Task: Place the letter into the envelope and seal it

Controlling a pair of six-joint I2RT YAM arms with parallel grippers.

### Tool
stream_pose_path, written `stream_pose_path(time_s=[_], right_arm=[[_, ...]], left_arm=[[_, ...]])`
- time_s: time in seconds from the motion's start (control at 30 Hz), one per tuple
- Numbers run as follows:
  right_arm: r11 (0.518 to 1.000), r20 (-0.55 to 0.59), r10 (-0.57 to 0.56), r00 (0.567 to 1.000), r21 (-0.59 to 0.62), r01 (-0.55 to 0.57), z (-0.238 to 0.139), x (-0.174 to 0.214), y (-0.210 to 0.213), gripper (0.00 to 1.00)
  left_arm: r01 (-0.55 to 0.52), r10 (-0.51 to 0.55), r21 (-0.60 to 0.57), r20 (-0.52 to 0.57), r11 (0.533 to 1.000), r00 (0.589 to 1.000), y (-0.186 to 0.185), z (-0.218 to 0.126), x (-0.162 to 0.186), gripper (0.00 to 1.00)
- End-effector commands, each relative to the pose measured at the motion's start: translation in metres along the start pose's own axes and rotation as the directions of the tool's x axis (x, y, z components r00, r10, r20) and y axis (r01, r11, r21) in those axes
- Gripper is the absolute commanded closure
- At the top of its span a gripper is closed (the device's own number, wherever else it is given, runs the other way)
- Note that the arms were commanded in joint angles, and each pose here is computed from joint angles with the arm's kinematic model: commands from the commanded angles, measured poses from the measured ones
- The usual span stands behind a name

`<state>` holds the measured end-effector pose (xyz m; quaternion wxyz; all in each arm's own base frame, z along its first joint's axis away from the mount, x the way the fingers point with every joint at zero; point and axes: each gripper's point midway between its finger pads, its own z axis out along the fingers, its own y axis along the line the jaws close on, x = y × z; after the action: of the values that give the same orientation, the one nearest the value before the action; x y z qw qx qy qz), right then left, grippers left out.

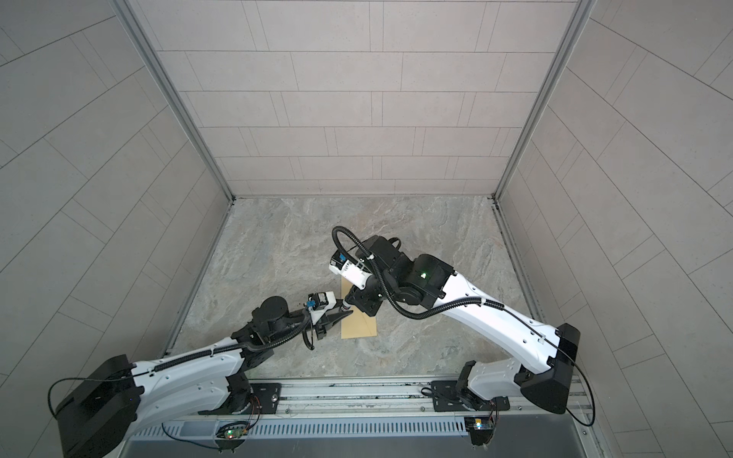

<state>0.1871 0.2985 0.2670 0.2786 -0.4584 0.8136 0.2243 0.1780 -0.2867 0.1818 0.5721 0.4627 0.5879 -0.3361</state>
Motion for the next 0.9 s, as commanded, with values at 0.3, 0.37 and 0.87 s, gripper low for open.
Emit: stream_pose_path(time_s=[0.3,0.37,0.87], right_arm=[[1.0,-0.018,0.013,1.0,0.006,-0.013,0.01,0.004,-0.003,1.0],[1.0,-0.025,0.012,1.0,0.008,-0.012,0.011,0.006,-0.004,1.0],[0.996,-0.09,0.02,0.996,0.092,-0.012,0.018,0.019,-0.019,1.0]], left_arm=[[-0.027,0.028,-0.011,0.076,1.0,0.997,0.002,-0.002,-0.021,1.0],[-0.029,0.03,-0.013,0.076,1.0,0.997,0.002,-0.002,-0.022,1.0],[-0.029,0.03,-0.015,0.075,0.999,0.997,0.002,-0.002,-0.021,1.0]])
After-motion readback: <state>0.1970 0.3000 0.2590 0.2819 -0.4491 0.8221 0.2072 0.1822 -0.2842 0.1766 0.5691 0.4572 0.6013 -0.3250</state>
